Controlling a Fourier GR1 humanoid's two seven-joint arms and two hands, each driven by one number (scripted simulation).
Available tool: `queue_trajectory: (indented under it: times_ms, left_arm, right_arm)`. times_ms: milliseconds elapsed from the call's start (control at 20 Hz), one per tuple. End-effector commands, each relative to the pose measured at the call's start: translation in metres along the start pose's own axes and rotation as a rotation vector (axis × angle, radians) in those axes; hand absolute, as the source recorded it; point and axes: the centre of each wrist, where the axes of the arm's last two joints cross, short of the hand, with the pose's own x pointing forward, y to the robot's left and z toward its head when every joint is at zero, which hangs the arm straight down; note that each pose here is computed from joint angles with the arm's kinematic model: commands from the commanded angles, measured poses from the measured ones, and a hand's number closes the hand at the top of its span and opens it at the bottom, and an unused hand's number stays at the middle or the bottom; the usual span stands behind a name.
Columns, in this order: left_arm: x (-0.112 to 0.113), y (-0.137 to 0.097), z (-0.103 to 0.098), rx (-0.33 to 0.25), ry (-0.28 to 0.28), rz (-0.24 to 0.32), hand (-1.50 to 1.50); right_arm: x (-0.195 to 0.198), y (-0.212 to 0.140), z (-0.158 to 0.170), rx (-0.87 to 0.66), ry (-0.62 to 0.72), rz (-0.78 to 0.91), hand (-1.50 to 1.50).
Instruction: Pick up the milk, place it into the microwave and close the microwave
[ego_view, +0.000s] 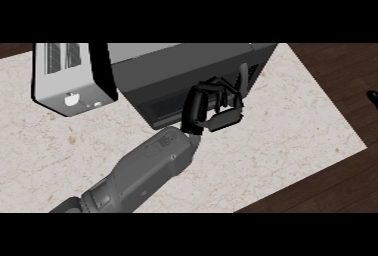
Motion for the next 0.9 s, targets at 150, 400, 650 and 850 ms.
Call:
queue_trajectory:
  times_ms: [150,400,650,850]
  left_arm:
    - [0.005,0.004,-0.02,0.013,0.007,-0.008,1.5]
    - [0.0,0.008,-0.018,0.024,0.004,-0.012,1.5]
    - [0.0,0.006,-0.017,0.021,0.007,-0.01,1.5]
    - [0.001,0.005,-0.019,0.015,-0.003,-0.007,1.5]
  right_arm:
    - [0.004,-0.003,-0.004,0.009,-0.003,-0.022,-1.5]
    - [0.009,-0.002,-0.009,0.062,-0.019,-0.047,-1.5]
    - [0.012,-0.001,-0.011,0.096,-0.009,-0.068,-1.5]
    - [0.015,-0.001,-0.014,0.118,0.007,-0.075,-1.5]
